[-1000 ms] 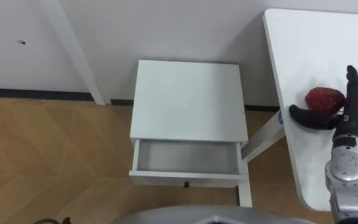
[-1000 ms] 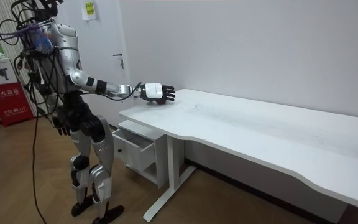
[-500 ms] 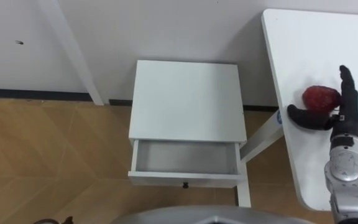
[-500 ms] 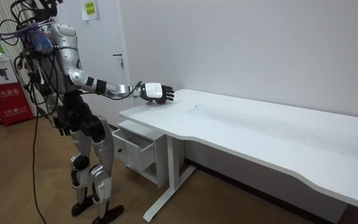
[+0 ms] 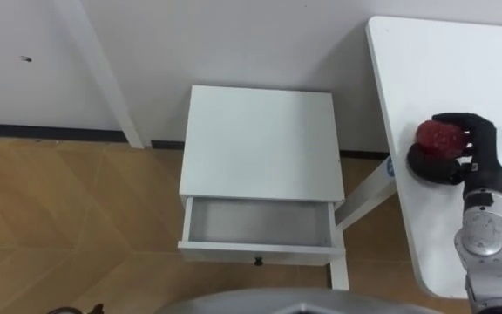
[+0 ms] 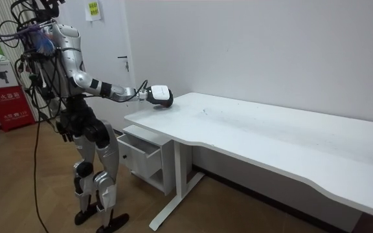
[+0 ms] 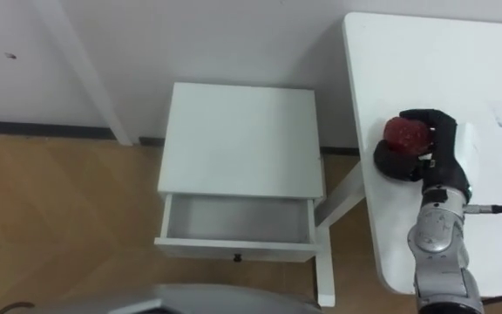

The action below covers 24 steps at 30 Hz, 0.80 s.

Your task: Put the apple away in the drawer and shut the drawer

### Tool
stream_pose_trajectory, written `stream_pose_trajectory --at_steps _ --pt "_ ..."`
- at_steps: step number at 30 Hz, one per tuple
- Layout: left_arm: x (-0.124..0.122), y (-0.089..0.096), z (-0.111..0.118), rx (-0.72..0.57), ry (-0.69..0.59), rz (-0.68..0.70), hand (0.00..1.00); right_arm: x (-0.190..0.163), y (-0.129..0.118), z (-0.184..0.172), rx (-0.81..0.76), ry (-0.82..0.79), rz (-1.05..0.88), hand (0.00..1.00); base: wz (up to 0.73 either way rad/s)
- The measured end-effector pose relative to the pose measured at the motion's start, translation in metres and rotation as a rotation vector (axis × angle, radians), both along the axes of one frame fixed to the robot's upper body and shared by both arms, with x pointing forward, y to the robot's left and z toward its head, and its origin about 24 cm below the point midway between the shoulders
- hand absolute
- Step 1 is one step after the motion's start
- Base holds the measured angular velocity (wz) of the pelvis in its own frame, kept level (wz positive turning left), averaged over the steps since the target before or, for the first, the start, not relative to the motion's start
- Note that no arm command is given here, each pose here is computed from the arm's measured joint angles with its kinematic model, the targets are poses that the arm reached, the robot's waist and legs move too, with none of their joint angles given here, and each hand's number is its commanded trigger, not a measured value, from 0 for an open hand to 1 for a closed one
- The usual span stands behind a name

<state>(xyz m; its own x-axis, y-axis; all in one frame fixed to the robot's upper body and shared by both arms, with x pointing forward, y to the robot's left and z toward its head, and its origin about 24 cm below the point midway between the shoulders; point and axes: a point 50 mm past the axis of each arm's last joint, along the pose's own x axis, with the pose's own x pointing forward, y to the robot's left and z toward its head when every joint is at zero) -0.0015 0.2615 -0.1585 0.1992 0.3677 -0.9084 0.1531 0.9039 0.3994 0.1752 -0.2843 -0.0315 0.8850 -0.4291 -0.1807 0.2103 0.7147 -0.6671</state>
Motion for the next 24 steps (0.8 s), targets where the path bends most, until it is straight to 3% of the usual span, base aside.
stream_pose_trajectory --at_steps 7,13,24 --pt "0.002 0.000 0.000 0.002 -0.004 -0.022 0.00 0.005 0.009 0.000 -0.013 0.020 0.069 1.00 -0.01" --pt "0.008 -0.005 -0.001 -0.009 -0.007 -0.067 0.00 0.014 0.044 -0.001 -0.028 0.024 0.229 1.00 0.02" --pt "0.025 -0.013 -0.003 -0.030 -0.016 -0.146 0.00 0.009 0.116 -0.021 -0.003 0.271 0.669 1.00 0.11"
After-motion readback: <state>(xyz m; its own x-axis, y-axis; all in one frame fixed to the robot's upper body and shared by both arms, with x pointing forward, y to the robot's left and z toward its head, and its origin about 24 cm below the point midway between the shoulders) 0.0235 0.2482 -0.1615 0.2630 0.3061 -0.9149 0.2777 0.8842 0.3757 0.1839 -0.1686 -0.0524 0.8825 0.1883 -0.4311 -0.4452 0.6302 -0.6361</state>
